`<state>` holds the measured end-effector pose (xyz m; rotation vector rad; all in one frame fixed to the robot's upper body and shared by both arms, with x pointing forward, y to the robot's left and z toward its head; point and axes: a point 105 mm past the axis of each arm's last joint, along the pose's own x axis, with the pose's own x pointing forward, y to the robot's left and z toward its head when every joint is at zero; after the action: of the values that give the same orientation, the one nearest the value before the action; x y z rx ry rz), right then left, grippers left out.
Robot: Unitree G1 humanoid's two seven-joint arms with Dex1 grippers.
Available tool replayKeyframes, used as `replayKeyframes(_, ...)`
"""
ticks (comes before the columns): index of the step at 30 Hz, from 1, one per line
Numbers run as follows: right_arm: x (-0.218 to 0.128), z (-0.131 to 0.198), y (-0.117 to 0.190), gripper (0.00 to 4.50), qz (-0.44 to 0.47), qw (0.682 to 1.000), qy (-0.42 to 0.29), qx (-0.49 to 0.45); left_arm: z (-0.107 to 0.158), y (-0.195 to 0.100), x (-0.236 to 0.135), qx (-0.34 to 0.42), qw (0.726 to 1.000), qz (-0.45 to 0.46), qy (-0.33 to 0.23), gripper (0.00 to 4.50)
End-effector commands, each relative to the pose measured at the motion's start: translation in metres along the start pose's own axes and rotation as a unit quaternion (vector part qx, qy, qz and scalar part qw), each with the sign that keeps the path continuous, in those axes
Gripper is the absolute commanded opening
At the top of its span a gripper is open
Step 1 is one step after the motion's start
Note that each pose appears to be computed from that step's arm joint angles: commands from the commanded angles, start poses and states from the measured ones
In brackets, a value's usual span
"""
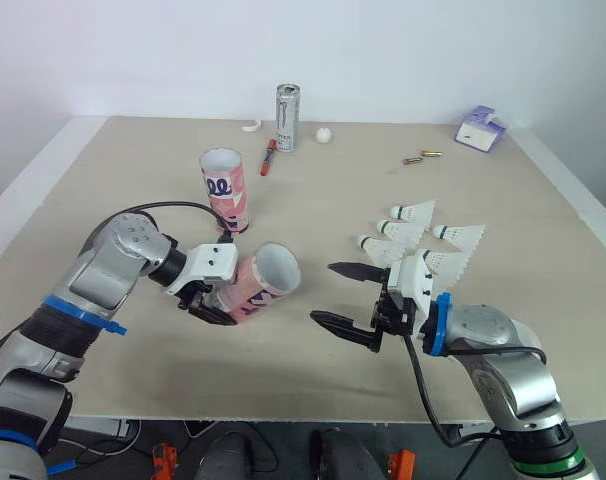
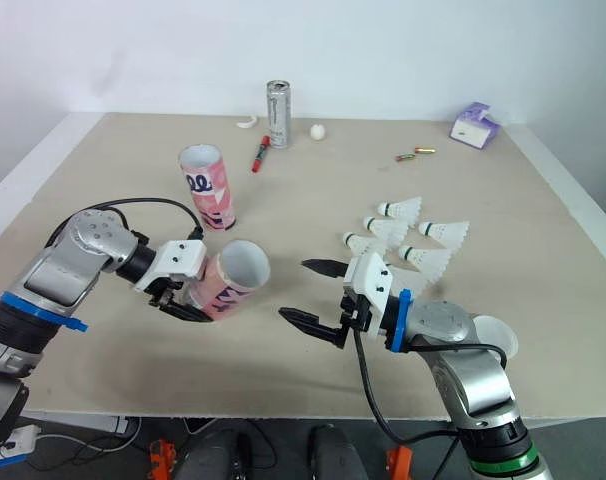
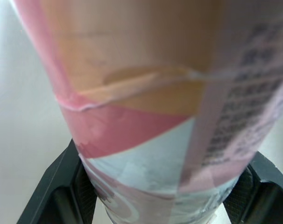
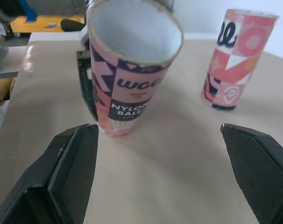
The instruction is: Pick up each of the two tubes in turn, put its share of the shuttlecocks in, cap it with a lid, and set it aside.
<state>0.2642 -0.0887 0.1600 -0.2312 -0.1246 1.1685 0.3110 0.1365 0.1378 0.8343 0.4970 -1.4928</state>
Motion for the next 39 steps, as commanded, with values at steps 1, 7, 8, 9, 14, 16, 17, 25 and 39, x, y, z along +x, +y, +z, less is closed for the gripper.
replayKeyframes(1, -0.004, 0.013, -0.001, 4.5, -0.01, 0.999, -0.017, -0.026, 0.011, 0.009, 0.006, 0.012, 1.0, -0.013, 0.019, 2.99)
replayKeyframes(7, -0.01, 0.008, -0.003, 4.5, -0.032, 0.999, -0.009, -0.019, 0.027, 0.014, 0.015, 0.038, 0.999, -0.007, 0.027, 2.99)
replayKeyframes(8, -0.011, 0.007, -0.003, 4.5, -0.039, 0.999, -0.01, -0.013, 0.029, 0.014, 0.017, 0.04, 0.999, -0.006, 0.028, 2.99)
replayKeyframes(9, -0.013, 0.006, -0.003, 4.5, -0.046, 0.999, -0.011, -0.008, 0.03, 0.015, 0.02, 0.042, 0.999, -0.003, 0.03, 2.99)
replayKeyframes(14, -0.031, -0.002, -0.011, 4.5, -0.123, 0.992, -0.007, 0.024, 0.032, 0.019, 0.031, 0.053, 0.998, 0.018, 0.042, 2.99)
replayKeyframes(16, -0.042, -0.005, -0.013, 4.5, -0.159, 0.987, -0.005, 0.038, 0.034, 0.018, 0.035, 0.054, 0.997, 0.021, 0.041, 2.99)
replayKeyframes(17, -0.047, -0.006, -0.013, 4.5, -0.175, 0.984, -0.004, 0.043, 0.035, 0.018, 0.036, 0.054, 0.998, 0.021, 0.04, 2.99)
replayKeyframes(25, -0.091, -0.011, -0.022, 4.5, -0.33, 0.94, 0.018, 0.08, 0.038, 0.014, 0.039, 0.049, 0.998, 0.017, 0.048, 2.99)
replayKeyframes(39, -0.122, -0.036, -0.035, 4.5, -0.438, 0.884, 0.062, 0.153, 0.048, 0.012, 0.038, 0.045, 0.997, -0.001, 0.056, 2.99)
